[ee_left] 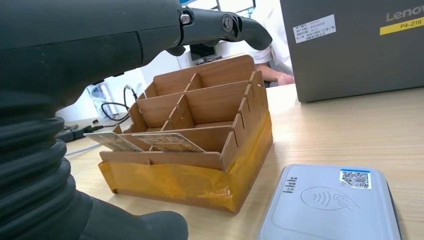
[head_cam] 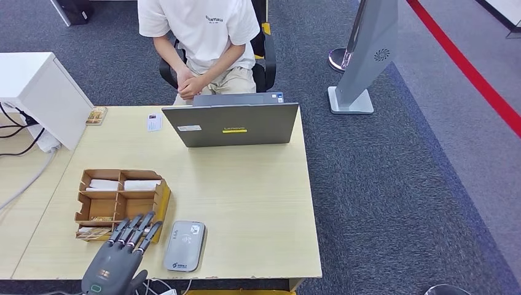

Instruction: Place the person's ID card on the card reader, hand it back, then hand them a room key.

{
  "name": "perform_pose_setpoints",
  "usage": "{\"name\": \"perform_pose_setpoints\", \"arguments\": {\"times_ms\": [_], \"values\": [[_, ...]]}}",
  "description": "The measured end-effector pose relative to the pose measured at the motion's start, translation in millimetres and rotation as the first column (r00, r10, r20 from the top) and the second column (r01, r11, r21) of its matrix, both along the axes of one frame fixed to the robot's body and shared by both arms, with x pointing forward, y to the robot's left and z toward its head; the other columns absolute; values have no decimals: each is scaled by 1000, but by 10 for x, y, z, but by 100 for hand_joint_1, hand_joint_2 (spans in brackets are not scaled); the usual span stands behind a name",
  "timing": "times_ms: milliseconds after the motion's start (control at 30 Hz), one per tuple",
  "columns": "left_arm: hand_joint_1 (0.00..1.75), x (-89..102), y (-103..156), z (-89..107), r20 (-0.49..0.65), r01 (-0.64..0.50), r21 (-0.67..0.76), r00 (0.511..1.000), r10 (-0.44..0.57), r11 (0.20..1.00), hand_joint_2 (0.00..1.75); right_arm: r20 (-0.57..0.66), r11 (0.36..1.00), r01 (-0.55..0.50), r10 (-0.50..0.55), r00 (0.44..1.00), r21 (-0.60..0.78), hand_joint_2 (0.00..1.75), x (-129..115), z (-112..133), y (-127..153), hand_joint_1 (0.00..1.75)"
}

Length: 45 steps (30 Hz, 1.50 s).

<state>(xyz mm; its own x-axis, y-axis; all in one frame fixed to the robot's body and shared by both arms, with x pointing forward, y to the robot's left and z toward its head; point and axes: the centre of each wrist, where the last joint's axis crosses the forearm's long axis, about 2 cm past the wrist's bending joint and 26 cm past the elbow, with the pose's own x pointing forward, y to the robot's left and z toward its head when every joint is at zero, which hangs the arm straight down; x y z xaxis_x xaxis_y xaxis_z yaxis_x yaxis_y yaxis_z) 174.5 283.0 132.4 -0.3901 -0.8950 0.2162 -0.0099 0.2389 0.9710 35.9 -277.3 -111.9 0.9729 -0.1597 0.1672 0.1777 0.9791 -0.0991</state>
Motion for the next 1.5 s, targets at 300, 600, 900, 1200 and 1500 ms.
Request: {"name": "perform_pose_setpoints", "arguments": {"times_ms": [300,600,900,1200,1500], "values": [[0,-68,76,-29,3,-68,1,998,68,998,175,0,1000,-1,1,1000,-5,175,-5,0,-10,0],[0,-133,176,-55,2,-140,26,990,140,990,175,-9,1000,1,-1,1000,-7,175,-11,-1,-16,0],[0,-154,241,-61,18,-206,34,978,206,978,175,-6,1000,-3,3,1000,-9,175,-11,-1,-19,0],[0,-163,270,-61,39,-260,35,965,259,965,175,-10,1000,-4,3,1000,-14,175,-13,-1,-21,0],[0,-146,290,-50,59,-301,38,953,298,953,175,-13,1000,-11,11,1000,-15,175,-13,-1,-22,0]]}}
